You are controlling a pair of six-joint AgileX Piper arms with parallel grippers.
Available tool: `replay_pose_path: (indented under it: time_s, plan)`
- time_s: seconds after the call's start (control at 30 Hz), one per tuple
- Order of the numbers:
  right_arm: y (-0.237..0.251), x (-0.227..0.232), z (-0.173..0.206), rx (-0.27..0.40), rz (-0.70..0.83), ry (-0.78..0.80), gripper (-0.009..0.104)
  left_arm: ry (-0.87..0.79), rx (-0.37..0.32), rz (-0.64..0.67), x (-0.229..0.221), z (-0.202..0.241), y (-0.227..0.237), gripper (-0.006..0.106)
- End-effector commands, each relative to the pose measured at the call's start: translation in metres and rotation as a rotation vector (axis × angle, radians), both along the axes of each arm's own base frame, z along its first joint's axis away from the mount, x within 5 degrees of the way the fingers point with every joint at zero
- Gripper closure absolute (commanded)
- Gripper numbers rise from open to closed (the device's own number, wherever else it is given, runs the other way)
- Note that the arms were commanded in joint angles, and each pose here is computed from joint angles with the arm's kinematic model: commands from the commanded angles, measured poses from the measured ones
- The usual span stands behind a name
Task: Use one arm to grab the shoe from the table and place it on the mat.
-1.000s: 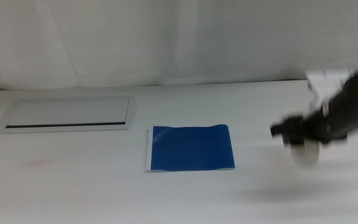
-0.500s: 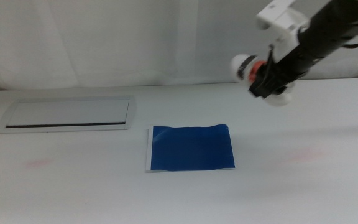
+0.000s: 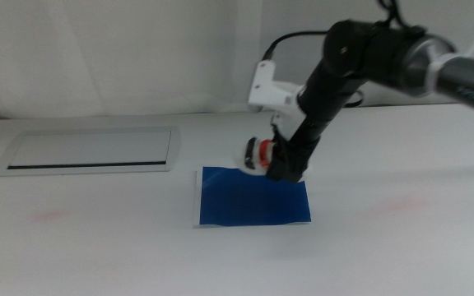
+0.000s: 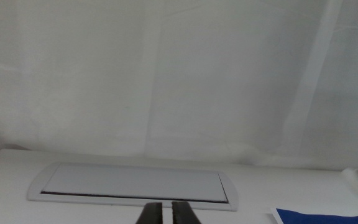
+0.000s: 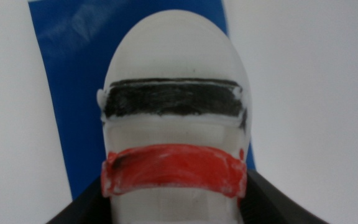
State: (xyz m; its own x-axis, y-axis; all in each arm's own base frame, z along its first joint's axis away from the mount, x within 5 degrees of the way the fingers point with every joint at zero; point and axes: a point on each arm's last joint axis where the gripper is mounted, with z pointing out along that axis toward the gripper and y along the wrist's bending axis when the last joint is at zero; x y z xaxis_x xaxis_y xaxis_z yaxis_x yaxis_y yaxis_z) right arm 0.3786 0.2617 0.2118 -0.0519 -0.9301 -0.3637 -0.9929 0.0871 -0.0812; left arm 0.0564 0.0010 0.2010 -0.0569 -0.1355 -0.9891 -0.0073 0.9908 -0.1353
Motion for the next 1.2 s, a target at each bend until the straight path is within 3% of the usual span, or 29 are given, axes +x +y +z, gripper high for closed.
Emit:
replay_pose_path:
  time_s: [0.0, 0.53, 0.77, 0.93, 1.03, 1.17]
  plan:
    - [0.014, 0.001, -0.010, 0.011, 0.059, 0.002, 0.097, 0.016, -0.012, 0.002, 0.000, -0.012, 0.000, 0.103]
    - [0.028, 0.003, -0.065, -0.074, 0.098, 0.109, 0.097, 0.016, -0.012, 0.002, 0.000, -0.012, 0.000, 0.103]
    - [0.030, 0.007, -0.065, -0.046, -0.035, 0.115, 0.097, 0.016, -0.012, 0.002, 0.000, -0.012, 0.000, 0.103]
    - [0.030, 0.007, -0.065, -0.046, -0.035, 0.115, 0.097, 0.016, -0.012, 0.002, 0.000, -0.012, 0.000, 0.103]
    - [0.031, 0.008, -0.065, -0.041, 0.010, 0.086, 0.081, 0.016, -0.012, 0.002, 0.000, -0.012, 0.000, 0.103]
    - [0.033, 0.010, -0.064, -0.016, -0.010, 0.076, 0.036, 0.016, -0.012, 0.002, 0.000, -0.012, 0.000, 0.103]
